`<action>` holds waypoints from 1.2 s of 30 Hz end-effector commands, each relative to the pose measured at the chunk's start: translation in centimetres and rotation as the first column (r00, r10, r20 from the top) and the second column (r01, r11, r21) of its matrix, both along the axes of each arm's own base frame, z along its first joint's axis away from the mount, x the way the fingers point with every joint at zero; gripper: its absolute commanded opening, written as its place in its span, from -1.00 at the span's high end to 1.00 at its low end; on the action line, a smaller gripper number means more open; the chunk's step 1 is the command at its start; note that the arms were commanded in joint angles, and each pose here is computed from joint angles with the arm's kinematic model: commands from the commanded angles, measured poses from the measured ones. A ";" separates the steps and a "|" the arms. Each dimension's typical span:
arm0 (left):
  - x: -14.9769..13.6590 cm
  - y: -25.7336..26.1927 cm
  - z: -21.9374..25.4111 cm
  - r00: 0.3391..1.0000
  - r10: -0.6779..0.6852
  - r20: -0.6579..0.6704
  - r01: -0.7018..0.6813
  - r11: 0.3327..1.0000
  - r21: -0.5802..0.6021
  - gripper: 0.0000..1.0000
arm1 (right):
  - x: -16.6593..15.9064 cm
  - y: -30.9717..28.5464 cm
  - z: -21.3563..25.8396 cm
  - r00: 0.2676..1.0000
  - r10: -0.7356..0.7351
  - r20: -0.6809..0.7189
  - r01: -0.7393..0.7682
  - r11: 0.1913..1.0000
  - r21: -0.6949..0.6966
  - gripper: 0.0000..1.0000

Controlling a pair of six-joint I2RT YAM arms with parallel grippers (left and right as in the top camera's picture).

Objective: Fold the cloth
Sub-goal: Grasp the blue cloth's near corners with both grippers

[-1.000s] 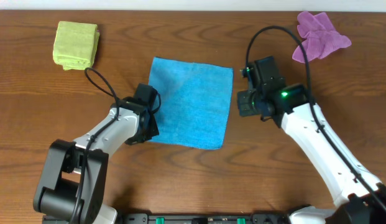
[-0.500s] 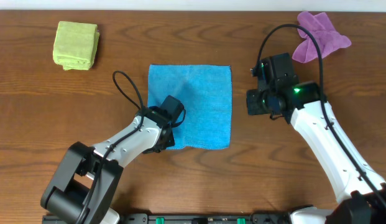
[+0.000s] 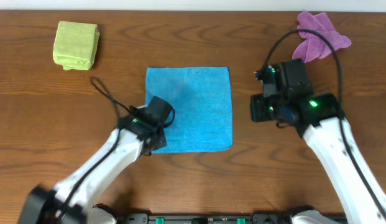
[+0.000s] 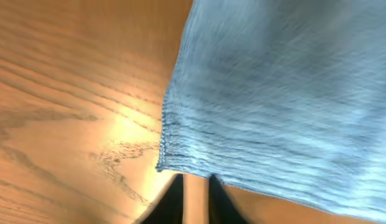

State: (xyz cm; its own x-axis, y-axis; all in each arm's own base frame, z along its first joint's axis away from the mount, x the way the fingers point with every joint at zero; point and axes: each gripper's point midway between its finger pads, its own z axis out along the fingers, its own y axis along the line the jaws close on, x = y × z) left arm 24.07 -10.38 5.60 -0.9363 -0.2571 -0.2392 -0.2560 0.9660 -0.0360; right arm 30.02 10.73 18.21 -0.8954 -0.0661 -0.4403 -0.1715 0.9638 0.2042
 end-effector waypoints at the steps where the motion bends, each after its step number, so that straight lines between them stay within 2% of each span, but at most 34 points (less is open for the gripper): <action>1: 0.4 0.5 2.0 0.997 -0.017 0.072 0.017 1.000 0.003 0.40 | -1.8 1.3 1.0 0.999 0.046 -0.023 -0.044 0.994 0.102 0.77; 2: 0.2 0.7 2.7 0.996 -0.015 0.090 0.016 1.000 -0.006 0.14 | -2.8 2.2 1.0 0.995 0.081 -0.064 -0.070 0.985 0.156 0.71; 3: 0.1 1.0 3.2 0.995 -0.005 0.099 0.007 1.000 -0.012 0.09 | -3.4 2.8 0.8 0.990 0.102 -0.095 -0.082 0.979 0.189 0.60; 4: 0.0 1.4 3.5 0.995 0.010 0.100 -0.008 1.000 -0.021 0.04 | -4.0 3.2 0.7 0.985 0.119 -0.123 -0.091 0.972 0.216 0.57; 6: -0.3 2.3 3.6 0.996 0.054 0.076 -0.050 0.997 -0.050 -0.15 | -4.7 4.0 0.4 0.974 0.150 -0.168 -0.103 0.959 0.263 0.41; 9: -0.5 2.3 3.3 0.999 0.047 0.014 -0.044 0.985 -0.168 -0.21 | -5.8 4.3 -0.8 0.956 0.179 -0.232 -0.111 0.954 0.279 0.24; 10: -0.5 2.3 3.4 0.999 0.044 0.000 -0.043 0.977 -0.208 -0.22 | -6.3 4.5 -1.4 0.948 0.193 -0.254 -0.115 0.950 0.291 0.24; 13: -0.6 3.2 3.2 0.997 0.067 -0.030 -0.072 0.962 -0.262 -0.23 | -7.6 4.9 -3.4 0.927 0.222 -0.303 -0.115 0.936 0.333 0.15; 17: -2.3 4.0 1.6 0.993 0.065 -0.100 -0.092 0.950 -0.300 -0.25 | -8.9 5.3 -6.8 0.911 0.226 -0.346 -0.074 0.913 0.401 0.21; 22: -4.8 3.2 -2.4 0.986 0.049 -0.156 -0.101 0.932 -0.349 -0.32 | -9.2 4.8 -10.4 0.916 0.165 -0.367 0.014 0.898 0.439 0.07; 25: -4.5 2.7 -3.0 0.991 0.040 -0.129 -0.087 0.921 -0.380 -0.43 | -9.1 4.8 -11.3 0.917 0.157 -0.367 0.021 0.899 0.437 -0.03; 28: -4.1 2.7 -3.3 0.993 0.047 -0.105 -0.084 0.919 -0.385 -0.48 | -9.0 4.5 -12.6 0.907 0.131 -0.400 0.059 0.901 0.429 -0.03; 32: -3.1 2.6 -3.3 0.997 0.048 -0.068 -0.071 0.917 -0.392 -0.50 | -8.7 4.4 -14.1 0.889 0.112 -0.444 0.099 0.900 0.425 -0.03; 36: -3.0 2.3 -4.2 0.992 0.067 -0.106 -0.105 0.907 -0.407 -0.48 | -8.5 4.2 -14.9 0.883 0.101 -0.458 0.111 0.905 0.412 -0.05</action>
